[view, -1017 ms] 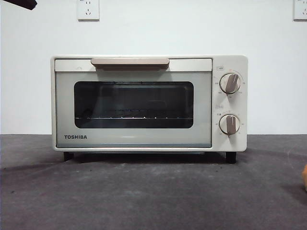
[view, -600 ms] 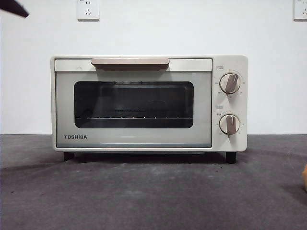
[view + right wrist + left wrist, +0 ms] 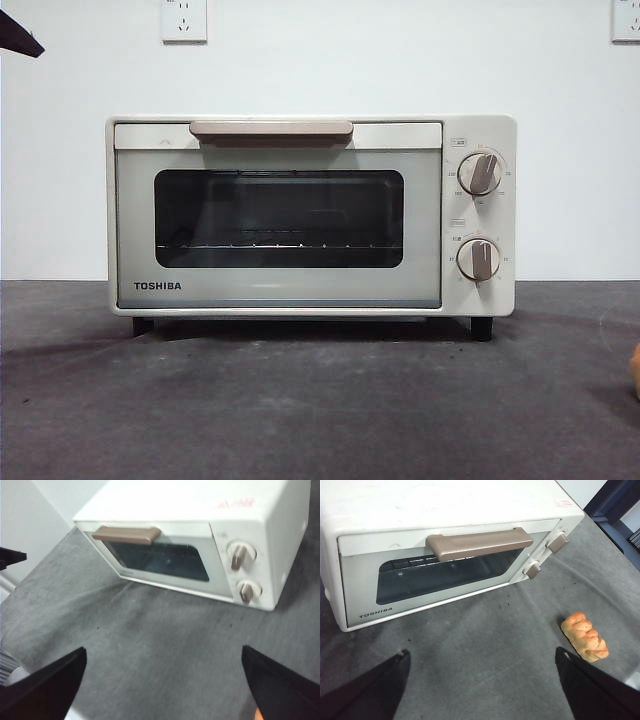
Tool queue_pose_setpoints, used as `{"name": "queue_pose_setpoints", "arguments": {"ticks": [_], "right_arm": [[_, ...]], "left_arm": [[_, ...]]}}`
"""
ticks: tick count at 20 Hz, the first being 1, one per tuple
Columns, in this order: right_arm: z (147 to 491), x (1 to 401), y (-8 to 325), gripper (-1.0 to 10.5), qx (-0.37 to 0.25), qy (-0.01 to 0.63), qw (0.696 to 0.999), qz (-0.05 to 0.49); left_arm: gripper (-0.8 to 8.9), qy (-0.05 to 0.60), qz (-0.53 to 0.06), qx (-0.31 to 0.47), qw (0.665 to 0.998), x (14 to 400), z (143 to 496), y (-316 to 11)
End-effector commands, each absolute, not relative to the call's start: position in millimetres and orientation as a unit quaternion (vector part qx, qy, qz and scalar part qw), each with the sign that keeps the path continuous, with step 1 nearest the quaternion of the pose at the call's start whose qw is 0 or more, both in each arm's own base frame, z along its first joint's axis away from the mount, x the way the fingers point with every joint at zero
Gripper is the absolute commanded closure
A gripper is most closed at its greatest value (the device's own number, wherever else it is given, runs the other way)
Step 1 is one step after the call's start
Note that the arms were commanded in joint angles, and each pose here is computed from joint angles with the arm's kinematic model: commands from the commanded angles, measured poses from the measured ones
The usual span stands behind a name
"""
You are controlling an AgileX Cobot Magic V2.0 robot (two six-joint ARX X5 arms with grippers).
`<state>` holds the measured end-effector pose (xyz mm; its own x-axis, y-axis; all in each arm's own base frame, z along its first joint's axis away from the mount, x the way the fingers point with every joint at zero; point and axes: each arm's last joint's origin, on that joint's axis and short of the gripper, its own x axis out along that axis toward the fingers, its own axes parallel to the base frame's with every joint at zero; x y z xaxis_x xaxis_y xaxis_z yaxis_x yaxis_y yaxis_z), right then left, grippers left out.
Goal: The left arm flap open the oven, the right arm pick bread and place it into oven, the left arm flap close the oven
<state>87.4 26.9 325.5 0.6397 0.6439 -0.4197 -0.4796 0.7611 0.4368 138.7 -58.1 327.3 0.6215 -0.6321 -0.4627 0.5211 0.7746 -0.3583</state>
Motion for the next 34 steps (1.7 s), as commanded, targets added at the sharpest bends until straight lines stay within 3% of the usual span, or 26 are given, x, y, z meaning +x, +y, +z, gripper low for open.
{"name": "queue_pose_setpoints", "arguments": {"ticks": [1, 11, 18, 31, 34], "right_arm": [[323.9, 93.9, 27.4, 4.5, 0.164, 0.320, 0.886, 0.292], [285.5, 130.6, 27.4, 4.5, 0.127, 0.501, 0.839, 0.173], [236.0, 172.0, 47.4, 4.5, 0.072, 0.614, 0.776, 0.128], [181.9, 211.9, 64.8, 4.8, 0.025, 0.685, 0.723, 0.082], [174.3, 215.9, 65.6, 5.9, 0.019, 0.693, 0.717, 0.076]], "left_arm": [[3.45, 0.280, -0.328, -0.090, 0.898, 139.8, 333.5, -59.1], [3.45, 0.277, -0.335, -0.081, 0.897, 139.3, 333.6, -60.6], [3.45, 0.273, -0.342, -0.068, 0.897, 138.8, 333.6, -61.7], [3.46, 0.271, -0.342, -0.061, 0.898, 138.8, 333.5, -61.6], [3.46, 0.271, -0.342, -0.062, 0.898, 138.8, 333.5, -61.6]]}}
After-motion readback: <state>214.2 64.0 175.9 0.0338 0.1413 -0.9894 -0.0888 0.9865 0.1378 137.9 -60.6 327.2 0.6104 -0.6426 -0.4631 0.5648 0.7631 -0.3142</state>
